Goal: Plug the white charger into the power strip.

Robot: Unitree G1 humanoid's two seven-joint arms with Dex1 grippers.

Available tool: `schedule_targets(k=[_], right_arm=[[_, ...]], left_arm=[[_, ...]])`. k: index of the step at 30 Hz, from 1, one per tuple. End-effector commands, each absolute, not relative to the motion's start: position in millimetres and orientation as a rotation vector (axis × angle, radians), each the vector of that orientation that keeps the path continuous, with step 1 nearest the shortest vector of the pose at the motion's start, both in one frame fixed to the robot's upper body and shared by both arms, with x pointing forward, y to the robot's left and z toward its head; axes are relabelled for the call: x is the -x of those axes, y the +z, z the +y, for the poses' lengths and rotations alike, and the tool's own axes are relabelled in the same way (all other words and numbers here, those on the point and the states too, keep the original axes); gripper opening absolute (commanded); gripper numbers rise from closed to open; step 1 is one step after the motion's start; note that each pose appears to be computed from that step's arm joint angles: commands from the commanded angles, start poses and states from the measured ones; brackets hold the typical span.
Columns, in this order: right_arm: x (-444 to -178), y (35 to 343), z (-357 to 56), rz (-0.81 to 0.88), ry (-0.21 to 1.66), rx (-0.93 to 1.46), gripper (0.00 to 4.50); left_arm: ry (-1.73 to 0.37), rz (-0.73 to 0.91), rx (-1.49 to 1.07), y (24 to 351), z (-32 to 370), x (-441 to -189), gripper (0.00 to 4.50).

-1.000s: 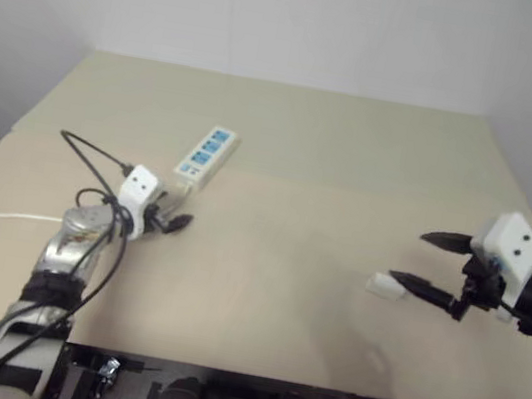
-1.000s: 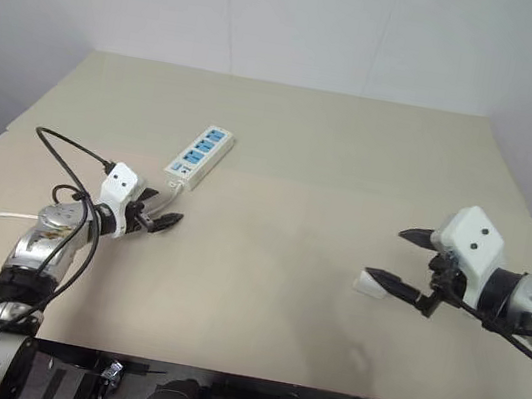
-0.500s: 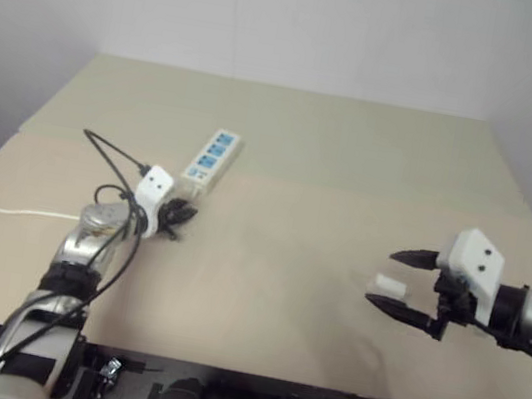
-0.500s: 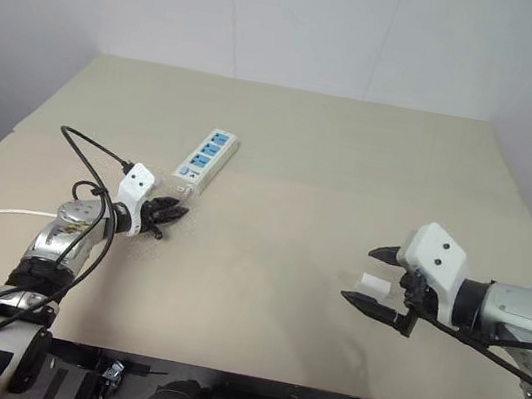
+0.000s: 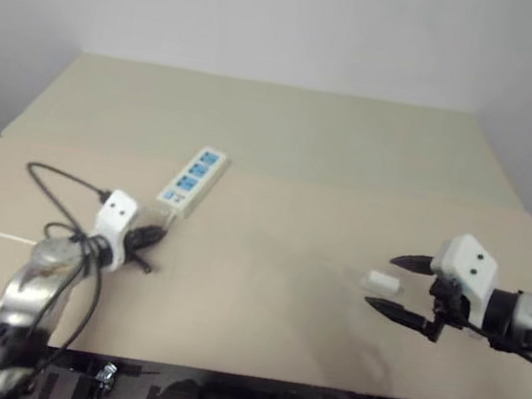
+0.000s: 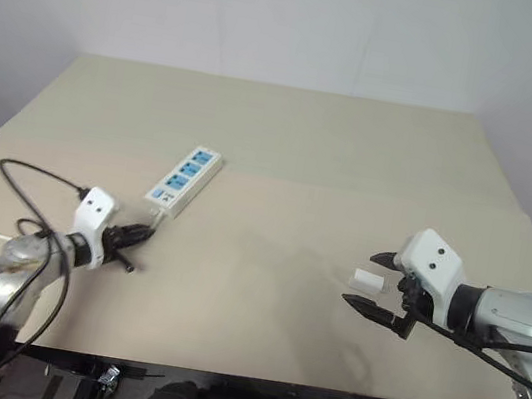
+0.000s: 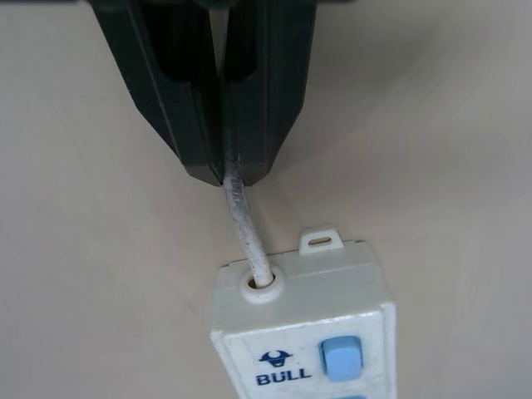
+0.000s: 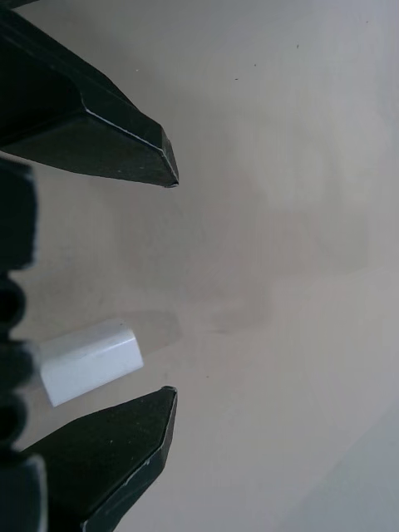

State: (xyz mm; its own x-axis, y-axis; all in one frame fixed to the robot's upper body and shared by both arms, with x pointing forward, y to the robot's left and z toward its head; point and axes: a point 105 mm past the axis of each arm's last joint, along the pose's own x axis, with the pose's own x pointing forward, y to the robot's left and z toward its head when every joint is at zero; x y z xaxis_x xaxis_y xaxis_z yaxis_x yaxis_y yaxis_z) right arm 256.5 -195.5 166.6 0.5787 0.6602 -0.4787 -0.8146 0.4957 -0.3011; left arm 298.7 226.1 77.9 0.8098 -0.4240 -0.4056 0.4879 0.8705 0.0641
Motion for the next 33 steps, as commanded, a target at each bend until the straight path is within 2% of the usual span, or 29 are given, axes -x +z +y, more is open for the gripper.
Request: schedule_targets(k=[1,3,5,9,13,18,24,33], right_arm=[[-263,175,-191,0.261,0.921,0.562,4.5],[-267,174,-190,0.258,0.924,0.565,4.5],[-269,174,-190,0.266,0.929,0.558,4.5],[-271,170,-191,0.277,0.938,0.563,4.5],[-272,168,-191,0.278,0.93,0.572,4.5],[-264,165,-192,0.305,0.941,0.565,4.5],[-263,162,-195,0.315,0.915,0.575,4.5],[-264,160,-195,0.318,0.905,0.581,4.5]], left_arm=[[-0.547,0.348,-0.242,84,219,-289,0.63],[-0.568,0.252,-0.325,85,217,-289,1.21],[-0.51,0.078,-0.347,99,217,-296,1.84],[-0.503,-0.198,-0.362,124,203,-292,3.13],[-0.427,-0.268,-0.34,122,198,-295,4.44],[-0.342,-0.22,-0.207,110,197,-310,4.48],[-0.333,-0.176,-0.108,102,197,-315,4.48],[-0.344,-0.135,-0.121,96,204,-326,4.48]])
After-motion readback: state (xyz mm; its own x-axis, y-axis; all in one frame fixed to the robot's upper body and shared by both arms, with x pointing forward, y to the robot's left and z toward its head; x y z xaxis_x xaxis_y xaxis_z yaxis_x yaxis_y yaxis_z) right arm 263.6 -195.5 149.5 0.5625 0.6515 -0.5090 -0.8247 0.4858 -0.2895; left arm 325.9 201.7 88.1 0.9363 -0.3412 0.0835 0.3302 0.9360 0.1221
